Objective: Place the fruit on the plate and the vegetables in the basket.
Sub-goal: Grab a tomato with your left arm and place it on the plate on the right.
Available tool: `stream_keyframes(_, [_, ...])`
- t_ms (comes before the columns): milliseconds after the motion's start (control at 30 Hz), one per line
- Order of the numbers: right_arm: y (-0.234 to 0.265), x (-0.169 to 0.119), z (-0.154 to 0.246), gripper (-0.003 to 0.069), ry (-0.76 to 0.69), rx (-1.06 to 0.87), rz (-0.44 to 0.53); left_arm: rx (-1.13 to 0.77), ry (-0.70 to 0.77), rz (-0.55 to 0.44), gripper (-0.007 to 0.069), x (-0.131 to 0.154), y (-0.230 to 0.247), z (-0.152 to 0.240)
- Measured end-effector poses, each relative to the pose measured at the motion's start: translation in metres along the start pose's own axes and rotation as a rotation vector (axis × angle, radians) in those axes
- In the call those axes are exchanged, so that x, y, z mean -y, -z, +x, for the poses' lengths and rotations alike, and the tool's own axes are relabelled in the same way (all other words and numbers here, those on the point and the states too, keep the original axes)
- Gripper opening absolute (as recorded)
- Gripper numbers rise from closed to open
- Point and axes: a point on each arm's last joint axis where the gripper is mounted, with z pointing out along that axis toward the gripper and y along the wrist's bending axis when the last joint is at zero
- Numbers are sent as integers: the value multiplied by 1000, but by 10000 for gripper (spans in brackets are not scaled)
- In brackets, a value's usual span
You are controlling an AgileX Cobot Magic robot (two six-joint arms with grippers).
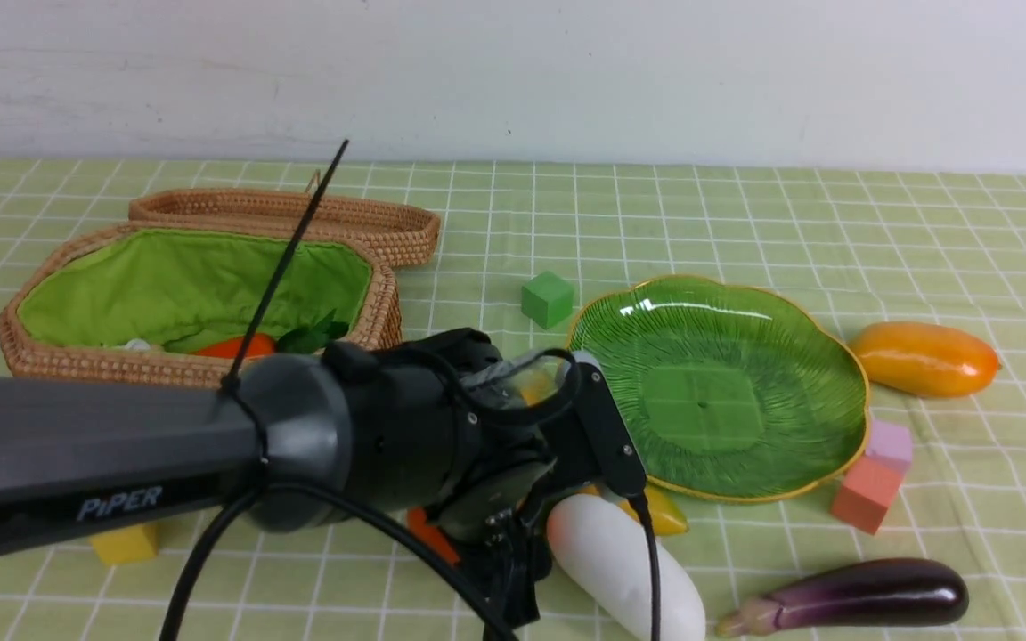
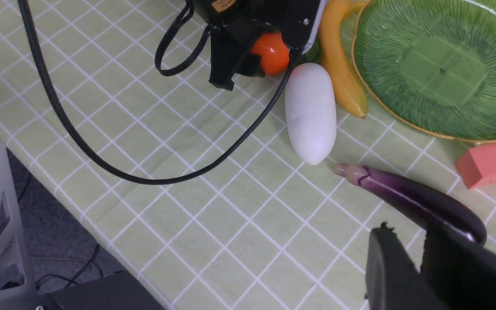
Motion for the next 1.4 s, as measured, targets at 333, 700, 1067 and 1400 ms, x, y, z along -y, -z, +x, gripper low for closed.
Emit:
stream_keyframes(333, [3, 10, -22, 138, -49, 251, 101, -29, 56, 4, 497, -1, 12, 5])
stream_keyframes(700, [4, 13, -23, 142, -69, 266, 141, 114, 150, -54, 495, -19, 82, 9])
stream_keyframes(1067, [4, 13, -23, 143, -70, 267, 140, 89, 161, -54, 494, -19, 88, 14])
stream_keyframes(1400, [4, 13, -23, 143, -71, 267, 140, 89, 161, -54, 494, -19, 88, 14])
